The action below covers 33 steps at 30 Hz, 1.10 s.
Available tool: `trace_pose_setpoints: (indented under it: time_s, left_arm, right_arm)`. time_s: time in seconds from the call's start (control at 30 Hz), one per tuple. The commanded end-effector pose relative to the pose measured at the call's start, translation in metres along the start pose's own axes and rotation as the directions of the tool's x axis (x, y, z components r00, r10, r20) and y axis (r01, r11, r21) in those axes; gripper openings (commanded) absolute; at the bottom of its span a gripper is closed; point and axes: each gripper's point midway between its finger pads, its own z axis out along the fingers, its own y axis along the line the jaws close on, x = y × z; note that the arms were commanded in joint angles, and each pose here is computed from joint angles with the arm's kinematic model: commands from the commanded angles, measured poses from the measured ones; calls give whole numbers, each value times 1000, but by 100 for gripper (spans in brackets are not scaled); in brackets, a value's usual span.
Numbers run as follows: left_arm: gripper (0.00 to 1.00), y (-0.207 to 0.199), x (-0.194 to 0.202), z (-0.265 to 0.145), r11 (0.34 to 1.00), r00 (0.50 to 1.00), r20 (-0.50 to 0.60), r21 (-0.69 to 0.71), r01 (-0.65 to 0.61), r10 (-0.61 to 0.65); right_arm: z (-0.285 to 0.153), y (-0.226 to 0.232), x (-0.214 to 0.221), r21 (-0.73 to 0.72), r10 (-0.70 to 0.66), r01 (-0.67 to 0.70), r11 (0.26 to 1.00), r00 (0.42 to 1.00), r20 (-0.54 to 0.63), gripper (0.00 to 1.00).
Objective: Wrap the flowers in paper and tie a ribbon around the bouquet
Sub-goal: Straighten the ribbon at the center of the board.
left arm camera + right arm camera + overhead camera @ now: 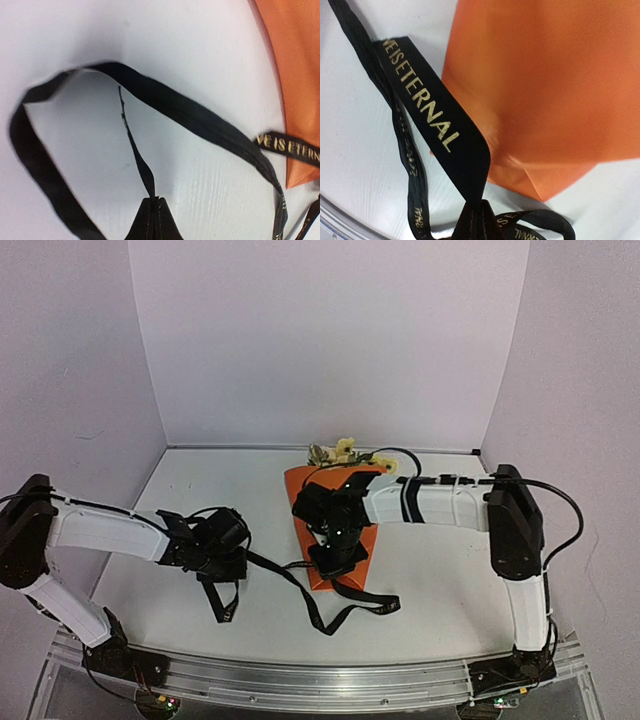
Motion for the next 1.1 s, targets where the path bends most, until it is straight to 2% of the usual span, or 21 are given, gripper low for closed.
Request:
trace_pose_setpoints:
  time_s: [0.0, 0.13, 0.27, 0.43, 0.7, 0.93, 1.07]
  left_arm:
    - [0, 55, -78, -65, 966, 950, 288, -184, 180, -122]
    - [0, 111, -116, -107, 918, 888, 427, -259, 299, -169]
    - [0, 173, -139, -139, 843, 827, 536, -356, 403, -169]
    - [0, 225, -146, -156, 763, 781, 588, -401, 507, -210]
    - [0, 270, -146, -170, 668, 715, 638, -401, 627, -287]
    - [0, 305, -130, -157, 573, 678, 639, -420, 704, -364]
    - [0, 318, -124, -157, 536, 655, 644, -417, 734, -395]
  right_arm:
    - [-65, -43, 2, 39, 92, -97, 994, 989, 112, 0]
    - [-91, -115, 29, 161, 165, -191, 968, 973, 164, 0]
    - [-107, -197, 69, 268, 284, -330, 905, 938, 197, 0]
    - [-126, -273, 117, 395, 390, -451, 800, 892, 229, 0]
    - [-149, -345, 170, 506, 561, -593, 626, 793, 236, 0]
    - [-162, -380, 190, 580, 643, -629, 518, 733, 221, 0]
    - [-158, -393, 203, 578, 714, -672, 463, 669, 206, 0]
